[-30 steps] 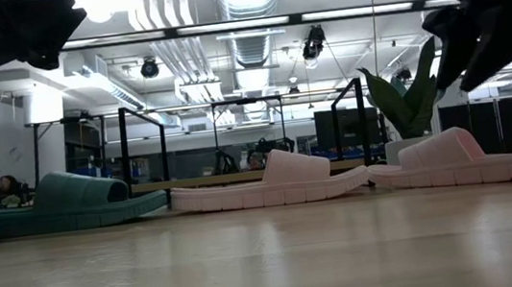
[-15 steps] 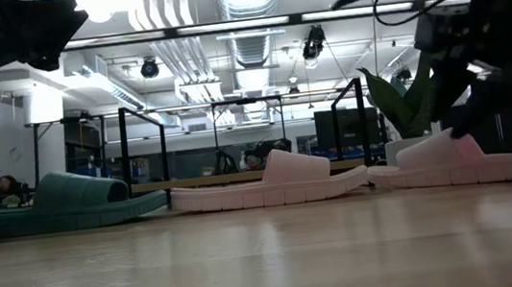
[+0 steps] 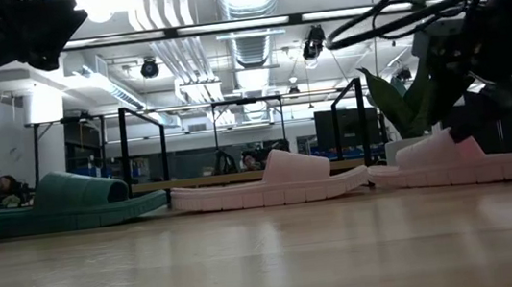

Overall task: Pick and place slides into the shelf
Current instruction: Put the right pink slipper on the shelf

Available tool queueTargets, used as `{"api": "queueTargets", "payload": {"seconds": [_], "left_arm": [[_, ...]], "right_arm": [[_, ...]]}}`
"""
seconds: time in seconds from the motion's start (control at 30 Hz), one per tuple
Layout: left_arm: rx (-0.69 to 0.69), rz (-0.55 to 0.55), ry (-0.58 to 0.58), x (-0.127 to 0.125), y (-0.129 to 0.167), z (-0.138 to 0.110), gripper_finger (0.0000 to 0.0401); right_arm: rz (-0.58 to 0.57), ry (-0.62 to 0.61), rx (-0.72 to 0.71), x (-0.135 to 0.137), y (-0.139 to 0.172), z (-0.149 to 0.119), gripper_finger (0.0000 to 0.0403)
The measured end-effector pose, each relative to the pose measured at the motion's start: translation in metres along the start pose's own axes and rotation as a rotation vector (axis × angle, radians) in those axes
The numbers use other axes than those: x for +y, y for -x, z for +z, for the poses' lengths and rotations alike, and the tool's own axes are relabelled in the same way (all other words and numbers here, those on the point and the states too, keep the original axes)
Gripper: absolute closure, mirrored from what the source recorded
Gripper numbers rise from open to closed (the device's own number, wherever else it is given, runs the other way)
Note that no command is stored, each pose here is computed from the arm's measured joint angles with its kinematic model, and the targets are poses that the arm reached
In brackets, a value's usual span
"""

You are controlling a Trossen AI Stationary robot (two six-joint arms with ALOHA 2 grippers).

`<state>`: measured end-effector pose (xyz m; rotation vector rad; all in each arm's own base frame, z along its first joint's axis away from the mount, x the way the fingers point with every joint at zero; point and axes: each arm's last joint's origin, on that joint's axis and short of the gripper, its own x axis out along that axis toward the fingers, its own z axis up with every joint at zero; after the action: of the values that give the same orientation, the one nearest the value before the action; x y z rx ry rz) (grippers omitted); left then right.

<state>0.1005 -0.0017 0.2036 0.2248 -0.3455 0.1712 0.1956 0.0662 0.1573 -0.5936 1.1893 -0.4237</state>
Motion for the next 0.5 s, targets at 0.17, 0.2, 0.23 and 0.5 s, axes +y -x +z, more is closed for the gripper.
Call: {"api": "queueTargets", "payload": {"seconds": [0.17, 0.2, 0.23, 0.5], "left_arm": [[0.003, -0.001, -0.001, -0.0001, -0.0001, -0.0003, 0.0233], [0.003, -0.001, -0.001, -0.0002, -0.0001, -0.0004, 0.0233], [0.003, -0.001, -0.001, -0.0002, -0.0001, -0.0004, 0.0233], [0.003, -0.001, 0.0, -0.0002, 0.0, -0.0004, 0.0233]], "right_arm": [[-0.021, -0.009, 0.006, 0.0002, -0.0018, 0.0002, 0.0189], [-0.022, -0.01, 0.006, 0.0002, -0.0019, 0.0002, 0.0189], [-0.023, -0.01, 0.005, 0.0002, -0.0019, 0.0003, 0.0189], [-0.016, -0.014, 0.004, 0.0005, -0.0018, 0.0006, 0.0207]]}}
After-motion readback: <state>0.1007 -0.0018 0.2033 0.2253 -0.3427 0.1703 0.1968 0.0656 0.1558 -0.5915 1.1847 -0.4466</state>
